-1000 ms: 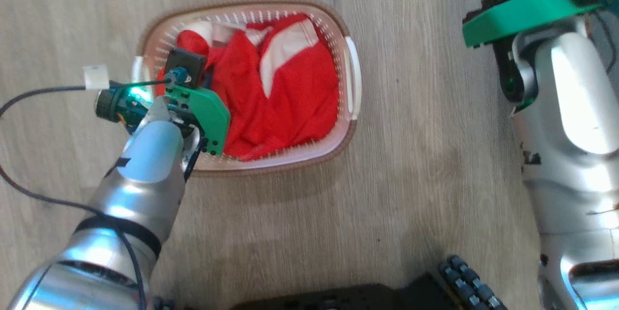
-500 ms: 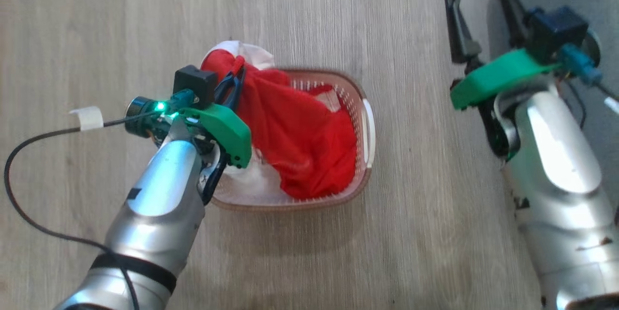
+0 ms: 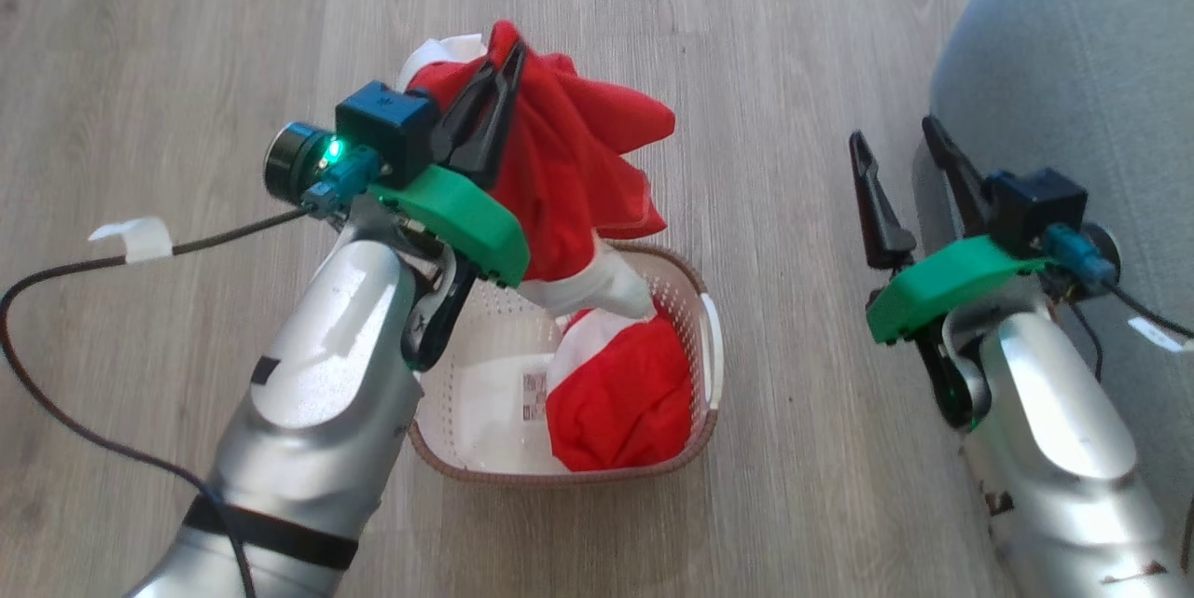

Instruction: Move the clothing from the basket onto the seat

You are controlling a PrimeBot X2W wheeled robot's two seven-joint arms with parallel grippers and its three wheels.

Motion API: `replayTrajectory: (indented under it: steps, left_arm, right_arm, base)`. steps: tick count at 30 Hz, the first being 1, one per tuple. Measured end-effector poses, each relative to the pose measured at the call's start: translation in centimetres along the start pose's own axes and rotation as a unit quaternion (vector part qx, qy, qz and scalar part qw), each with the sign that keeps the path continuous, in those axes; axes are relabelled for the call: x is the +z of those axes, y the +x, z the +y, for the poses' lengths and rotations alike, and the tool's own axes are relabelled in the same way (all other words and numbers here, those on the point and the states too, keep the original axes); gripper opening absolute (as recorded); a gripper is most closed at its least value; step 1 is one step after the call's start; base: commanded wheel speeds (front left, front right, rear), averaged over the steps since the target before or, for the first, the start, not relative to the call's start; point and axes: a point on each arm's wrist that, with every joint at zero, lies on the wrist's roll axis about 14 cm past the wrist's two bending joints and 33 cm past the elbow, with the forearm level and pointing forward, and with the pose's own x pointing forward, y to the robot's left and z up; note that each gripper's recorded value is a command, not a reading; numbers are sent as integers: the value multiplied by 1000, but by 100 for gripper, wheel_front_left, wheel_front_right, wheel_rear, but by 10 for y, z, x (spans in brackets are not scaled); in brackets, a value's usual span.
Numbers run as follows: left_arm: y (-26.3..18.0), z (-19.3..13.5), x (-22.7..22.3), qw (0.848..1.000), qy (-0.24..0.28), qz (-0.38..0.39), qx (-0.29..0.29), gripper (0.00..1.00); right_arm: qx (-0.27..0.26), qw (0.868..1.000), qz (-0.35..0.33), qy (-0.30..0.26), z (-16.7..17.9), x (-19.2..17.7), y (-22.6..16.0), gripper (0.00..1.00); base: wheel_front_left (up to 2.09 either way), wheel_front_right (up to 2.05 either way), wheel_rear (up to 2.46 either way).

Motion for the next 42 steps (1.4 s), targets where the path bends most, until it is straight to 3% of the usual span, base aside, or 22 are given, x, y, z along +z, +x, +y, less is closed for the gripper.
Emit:
replayTrajectory:
  steps: [12,17,24,28,33,38,42]
  left_arm:
    - [6,-59,124,984,37,-154,-84,0]
    - [7,-67,147,978,47,-180,-93,0]
    - [9,-72,144,979,40,-176,-99,0]
    - [12,-71,138,980,37,-170,-99,0]
    - [14,-69,129,982,35,-160,-98,0]
    - [13,-69,126,982,37,-156,-99,0]
    - [11,-73,125,982,37,-153,-105,0]
  right_arm:
    - [-8,1000,-5,2,1,10,-29,100]
    - [-7,1000,-6,2,2,10,-31,100]
    - [-5,999,-29,15,4,24,-29,100]
    - [54,993,-98,28,43,67,-22,100]
    - [150,976,-155,36,101,107,-24,100]
    - [216,965,-146,24,141,105,-25,100]
    - [226,969,-101,11,150,79,-15,100]
  base:
    - [0,0,0]
    - [0,0,0]
    - [0,0,0]
    - [0,0,0]
    - [0,0,0]
    - [0,0,0]
    - [0,0,0]
